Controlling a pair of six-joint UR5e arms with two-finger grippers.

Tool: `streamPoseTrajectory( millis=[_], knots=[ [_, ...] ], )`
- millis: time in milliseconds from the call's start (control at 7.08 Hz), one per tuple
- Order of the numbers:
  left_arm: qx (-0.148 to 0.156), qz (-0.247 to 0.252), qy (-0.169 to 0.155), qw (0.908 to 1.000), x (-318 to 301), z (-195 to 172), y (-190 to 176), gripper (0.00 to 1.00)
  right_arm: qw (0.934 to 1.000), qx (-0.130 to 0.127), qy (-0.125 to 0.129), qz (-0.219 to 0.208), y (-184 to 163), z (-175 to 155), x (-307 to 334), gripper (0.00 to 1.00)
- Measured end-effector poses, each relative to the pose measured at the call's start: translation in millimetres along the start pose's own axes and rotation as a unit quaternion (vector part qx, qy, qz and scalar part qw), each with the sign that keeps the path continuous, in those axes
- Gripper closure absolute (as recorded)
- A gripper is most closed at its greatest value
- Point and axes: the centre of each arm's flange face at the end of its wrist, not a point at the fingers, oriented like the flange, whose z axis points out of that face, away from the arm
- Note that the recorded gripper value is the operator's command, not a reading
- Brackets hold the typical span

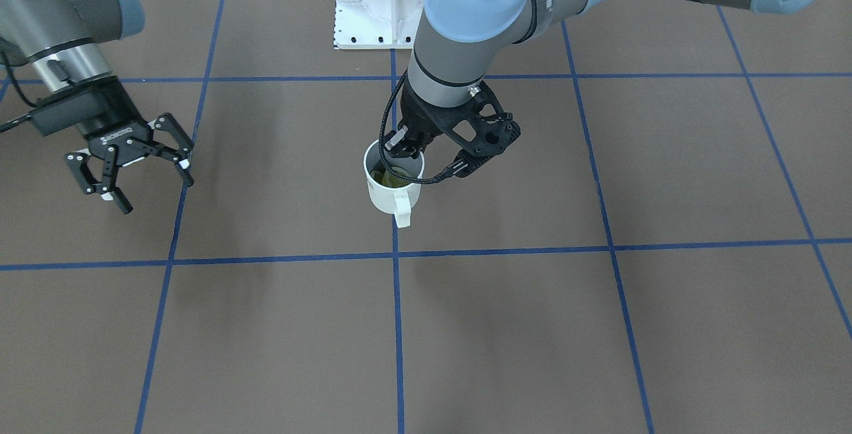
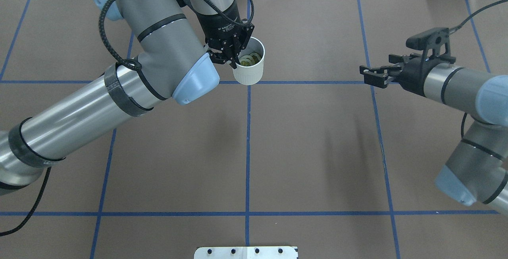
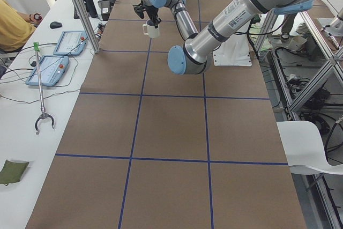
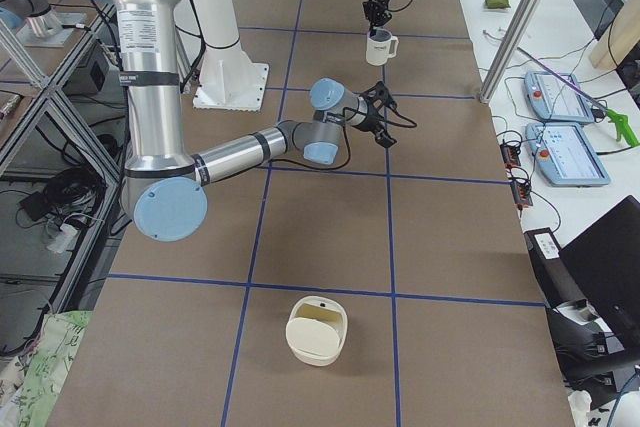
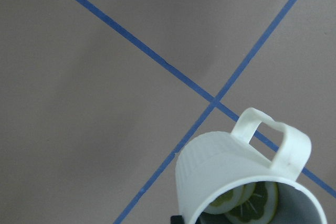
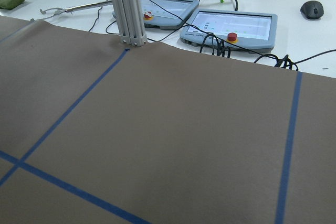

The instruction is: Left arm hands cup to right arm to dump lemon

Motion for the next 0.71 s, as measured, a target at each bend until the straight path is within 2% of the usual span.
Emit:
streamPoseTrajectory(
  millis=[424, 707],
  knots=[
    [-0.002, -0.037, -0.005, 0.9993, 9.1, 6.0, 5.6, 1.0, 0.9971, 0.073, 0.017, -0.014, 32.1, 15.2, -112.7, 0.0],
    [-0.001, -0.073, -0.011, 0.9972, 16.3, 11.2, 2.6, 1.0, 0.9947, 0.097, 0.029, -0.019, 38.3, 18.6, -182.1, 0.0]
  ],
)
